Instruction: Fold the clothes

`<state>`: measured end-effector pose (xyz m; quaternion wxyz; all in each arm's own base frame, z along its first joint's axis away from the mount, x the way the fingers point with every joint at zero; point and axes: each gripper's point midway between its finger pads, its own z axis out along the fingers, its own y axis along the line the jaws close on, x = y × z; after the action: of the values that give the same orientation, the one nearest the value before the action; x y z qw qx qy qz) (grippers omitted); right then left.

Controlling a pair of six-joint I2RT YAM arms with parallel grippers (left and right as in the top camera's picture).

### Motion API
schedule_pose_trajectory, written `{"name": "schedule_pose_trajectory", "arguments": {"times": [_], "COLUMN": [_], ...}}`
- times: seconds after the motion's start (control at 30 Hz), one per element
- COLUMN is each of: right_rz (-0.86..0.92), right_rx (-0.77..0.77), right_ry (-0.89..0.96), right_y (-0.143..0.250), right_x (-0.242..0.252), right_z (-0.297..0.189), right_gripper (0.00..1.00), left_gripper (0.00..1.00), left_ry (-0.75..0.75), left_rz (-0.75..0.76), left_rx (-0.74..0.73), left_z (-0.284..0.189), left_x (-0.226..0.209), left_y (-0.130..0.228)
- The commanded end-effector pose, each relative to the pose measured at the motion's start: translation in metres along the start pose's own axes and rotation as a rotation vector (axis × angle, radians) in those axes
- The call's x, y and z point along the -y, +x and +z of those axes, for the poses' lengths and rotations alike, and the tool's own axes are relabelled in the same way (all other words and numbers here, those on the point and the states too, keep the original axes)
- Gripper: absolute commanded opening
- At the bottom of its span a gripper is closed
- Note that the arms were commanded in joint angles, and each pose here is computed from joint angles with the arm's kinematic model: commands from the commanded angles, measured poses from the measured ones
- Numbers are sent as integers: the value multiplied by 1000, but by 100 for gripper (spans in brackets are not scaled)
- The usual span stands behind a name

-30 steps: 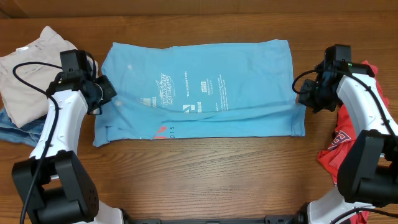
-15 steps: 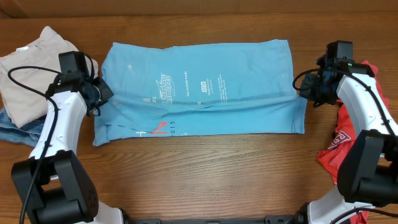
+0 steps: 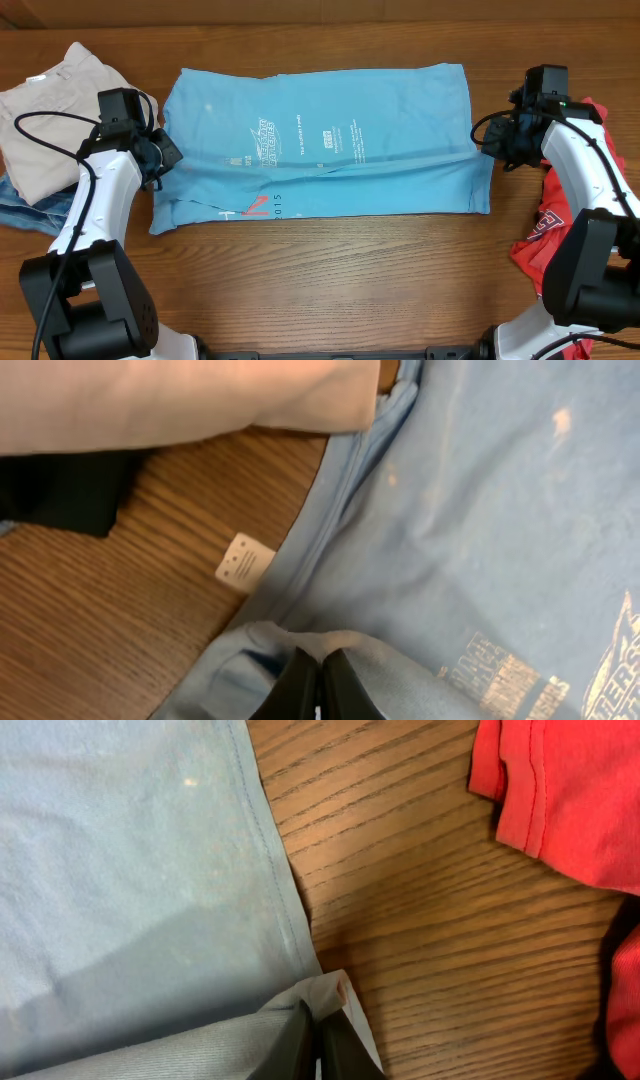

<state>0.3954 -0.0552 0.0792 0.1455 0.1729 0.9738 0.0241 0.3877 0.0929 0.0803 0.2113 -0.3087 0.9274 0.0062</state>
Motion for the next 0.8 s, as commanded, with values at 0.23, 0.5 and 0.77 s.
{"name": "schedule_pose_trajectory", "arguments": {"times": [0.23, 0.5, 0.77], "right_rz": [0, 4, 10], "right_rx": [14, -89, -230], "right_ry": [11, 32, 60], "right_y": [-4, 22, 66], "right_x": [2, 7, 17], "right_z": [1, 0, 11], "right_gripper": [32, 38, 50], "left_gripper": [51, 55, 66], "left_ry": [-5, -19, -204], "left_rz": [-33, -23, -17], "left_rx": [41, -232, -414], "left_z": [-3, -9, -10], "left_x": [-2, -11, -55], "left_y": [-9, 55, 116]}}
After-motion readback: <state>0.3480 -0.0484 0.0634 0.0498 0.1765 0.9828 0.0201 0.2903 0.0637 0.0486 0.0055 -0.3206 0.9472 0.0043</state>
